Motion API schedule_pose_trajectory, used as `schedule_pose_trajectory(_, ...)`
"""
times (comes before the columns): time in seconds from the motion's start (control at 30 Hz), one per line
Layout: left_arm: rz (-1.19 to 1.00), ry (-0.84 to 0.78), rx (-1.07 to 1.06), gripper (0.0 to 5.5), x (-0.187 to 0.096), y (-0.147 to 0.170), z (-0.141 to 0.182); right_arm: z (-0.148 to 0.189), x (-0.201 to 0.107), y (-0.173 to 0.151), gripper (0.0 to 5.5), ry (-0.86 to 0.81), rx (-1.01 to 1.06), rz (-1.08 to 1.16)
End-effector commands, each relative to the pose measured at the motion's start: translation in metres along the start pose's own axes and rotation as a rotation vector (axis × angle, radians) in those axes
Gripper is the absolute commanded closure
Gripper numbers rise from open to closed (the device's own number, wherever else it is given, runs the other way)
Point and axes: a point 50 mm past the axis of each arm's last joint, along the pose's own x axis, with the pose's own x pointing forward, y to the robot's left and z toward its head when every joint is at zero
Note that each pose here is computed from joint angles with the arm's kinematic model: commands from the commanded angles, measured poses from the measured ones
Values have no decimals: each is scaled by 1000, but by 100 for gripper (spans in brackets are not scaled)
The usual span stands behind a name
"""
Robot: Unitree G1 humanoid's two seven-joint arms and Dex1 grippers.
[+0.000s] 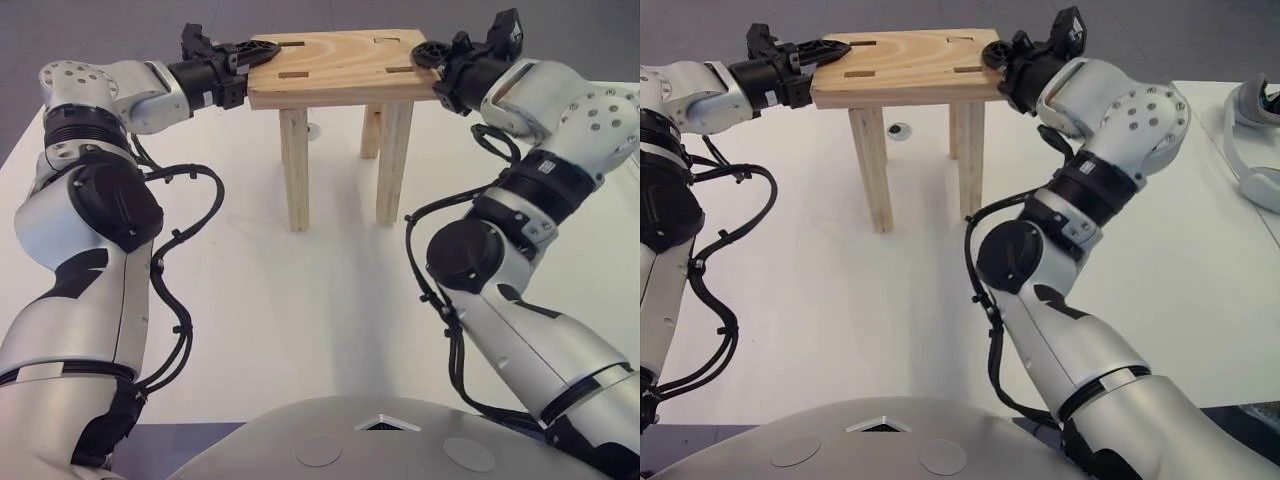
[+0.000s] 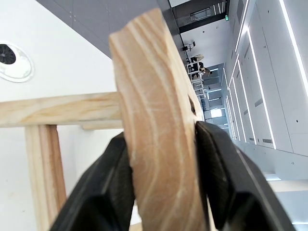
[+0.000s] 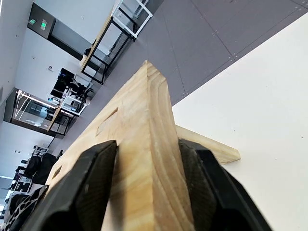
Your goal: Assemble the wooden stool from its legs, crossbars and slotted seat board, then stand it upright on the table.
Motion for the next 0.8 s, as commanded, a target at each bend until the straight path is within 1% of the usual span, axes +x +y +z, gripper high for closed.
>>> schedule_pose_trajectory(0.03, 228, 183, 60, 380, -1, 37, -26, -33, -10, -4, 339, 3, 83, -53)
schedule_pose_trajectory(0.1, 199, 228, 121, 380, -1, 36, -31, -42, -11, -8, 339, 19, 102, -48)
schedule_pose_trajectory(0.23, 215, 202, 171, 380, 0, 47, -33, -48, -9, -9, 339, 44, 93, -35)
schedule_pose_trajectory(0.27, 220, 179, 170, 338, -2, 49, -30, -47, -9, -10, 339, 45, 90, -37)
schedule_pose_trajectory(0.3, 235, 149, 170, 323, -4, 50, -26, -45, -9, -11, 321, 43, 86, -35)
schedule_pose_trajectory(0.37, 270, 109, 163, 276, -7, 53, -21, -41, -9, -11, 278, 35, 76, -34)
schedule_pose_trajectory(0.47, 306, 87, 162, 221, -7, 55, -18, -33, -10, -12, 223, 23, 64, -36)
schedule_pose_trajectory(0.53, 309, 67, 191, 179, -9, 50, -13, -25, -11, -13, 180, 4, 65, -40)
schedule_pose_trajectory(0.6, 313, 21, 316, 145, -12, 35, -3, -17, -12, -15, 143, -17, 64, -42)
schedule_pose_trajectory(0.63, 257, 17, 396, 132, -9, 16, -3, -14, -12, -16, 127, -25, 62, -45)
schedule_pose_trajectory(0.73, 85, -48, 588, 132, -6, -32, -12, -11, -13, -19, 127, -35, 60, -49)
schedule_pose_trajectory(0.8, 14, -141, 720, 132, -18, -57, -16, -8, -12, -19, 127, -45, 54, -40)
